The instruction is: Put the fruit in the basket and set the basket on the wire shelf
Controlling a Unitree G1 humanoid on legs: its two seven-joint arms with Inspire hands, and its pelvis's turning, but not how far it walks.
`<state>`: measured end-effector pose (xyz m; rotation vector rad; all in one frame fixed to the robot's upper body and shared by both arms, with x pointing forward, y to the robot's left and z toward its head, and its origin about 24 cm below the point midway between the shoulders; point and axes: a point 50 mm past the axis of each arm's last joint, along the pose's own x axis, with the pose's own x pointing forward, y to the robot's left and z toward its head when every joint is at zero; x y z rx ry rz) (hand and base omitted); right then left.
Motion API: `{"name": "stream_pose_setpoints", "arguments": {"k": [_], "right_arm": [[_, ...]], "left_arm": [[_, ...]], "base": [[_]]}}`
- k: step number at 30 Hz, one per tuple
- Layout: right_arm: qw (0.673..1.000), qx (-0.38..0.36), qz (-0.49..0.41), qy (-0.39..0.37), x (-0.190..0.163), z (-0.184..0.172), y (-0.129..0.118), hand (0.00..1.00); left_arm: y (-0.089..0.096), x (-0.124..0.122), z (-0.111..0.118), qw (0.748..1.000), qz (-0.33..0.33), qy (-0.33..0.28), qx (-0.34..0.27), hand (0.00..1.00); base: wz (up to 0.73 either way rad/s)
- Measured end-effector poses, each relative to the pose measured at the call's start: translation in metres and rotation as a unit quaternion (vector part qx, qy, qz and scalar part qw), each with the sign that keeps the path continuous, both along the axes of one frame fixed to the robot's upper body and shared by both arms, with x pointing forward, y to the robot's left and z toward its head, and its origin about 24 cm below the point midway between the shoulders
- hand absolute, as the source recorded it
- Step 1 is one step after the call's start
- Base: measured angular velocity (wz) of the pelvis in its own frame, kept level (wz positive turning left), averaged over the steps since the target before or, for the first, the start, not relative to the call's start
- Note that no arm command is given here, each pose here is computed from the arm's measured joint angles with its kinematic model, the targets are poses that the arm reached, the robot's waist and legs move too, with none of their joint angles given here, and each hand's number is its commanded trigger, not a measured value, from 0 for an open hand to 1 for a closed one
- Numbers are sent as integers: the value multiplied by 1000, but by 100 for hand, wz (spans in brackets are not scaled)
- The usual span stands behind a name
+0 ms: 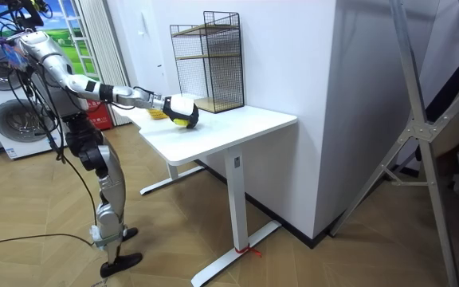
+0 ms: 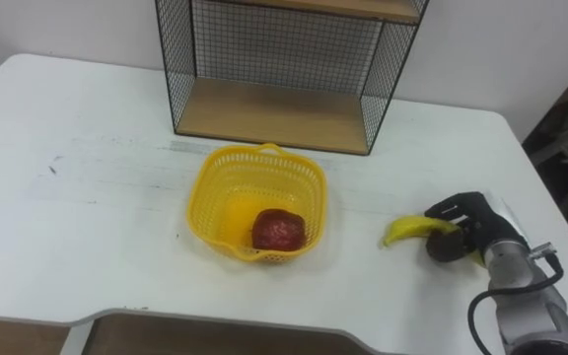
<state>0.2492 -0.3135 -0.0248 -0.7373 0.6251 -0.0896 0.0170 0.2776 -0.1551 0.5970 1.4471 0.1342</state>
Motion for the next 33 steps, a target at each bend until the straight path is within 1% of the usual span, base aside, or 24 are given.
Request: {"name": "stream_pose_setpoints", "arguments": {"k": [4, 6, 7, 9, 10, 12, 13, 15, 18, 24, 25, 27, 30, 33], "right_arm": [[999, 31, -18, -11, 1, 1, 0, 100], [995, 85, -34, -33, 3, 4, 5, 100], [994, 100, -36, -39, 3, 4, 7, 100], [983, 168, -44, -63, 4, 3, 19, 100], [978, 190, -47, -70, 5, 3, 24, 100], [957, 267, -56, -96, 9, 4, 37, 100], [950, 289, -60, -105, 10, 5, 40, 100], [919, 363, -71, -137, 13, 11, 51, 100], [889, 423, -69, -158, 13, 15, 63, 100], [847, 499, -64, -175, 12, 21, 77, 100], [845, 501, -61, -177, 12, 22, 78, 100], [833, 518, -43, -190, 14, 31, 85, 100], [826, 529, 2, -194, 17, 42, 100, 100], [817, 537, 32, -207, 19, 54, 107, 100]], "left_arm": [[-2, -4, -1, 1000, -5, 11, -3, 0], [-5, -4, -2, 1000, -5, 11, -6, 0], [-5, -3, -2, 1000, -6, 10, -7, 0], [-7, -4, -3, 1000, -5, 10, -9, 0], [-7, -5, -3, 1000, -4, 10, -9, 0], [-7, -5, -3, 1000, -4, 9, -8, 0], [-7, -2, -3, 1000, -5, 6, -7, 0], [-7, -1, -3, 1000, -5, 3, -7, 0], [-10, -4, -4, 1000, -5, 6, -11, 0], [-18, -9, -6, 1000, -1, 9, -21, 0], [-19, -9, -7, 1000, -1, 9, -22, 0], [-21, -12, -7, 1000, 1, 13, -25, 0], [-23, -13, -8, 1000, 2, 15, -27, 0], [-23, -11, -8, 1000, 2, 12, -27, 0]], "base": [[-1], [-8], [-8], [-10], [-10], [-3], [0], [0], [0], [1], [0], [0], [0], [1]]}}
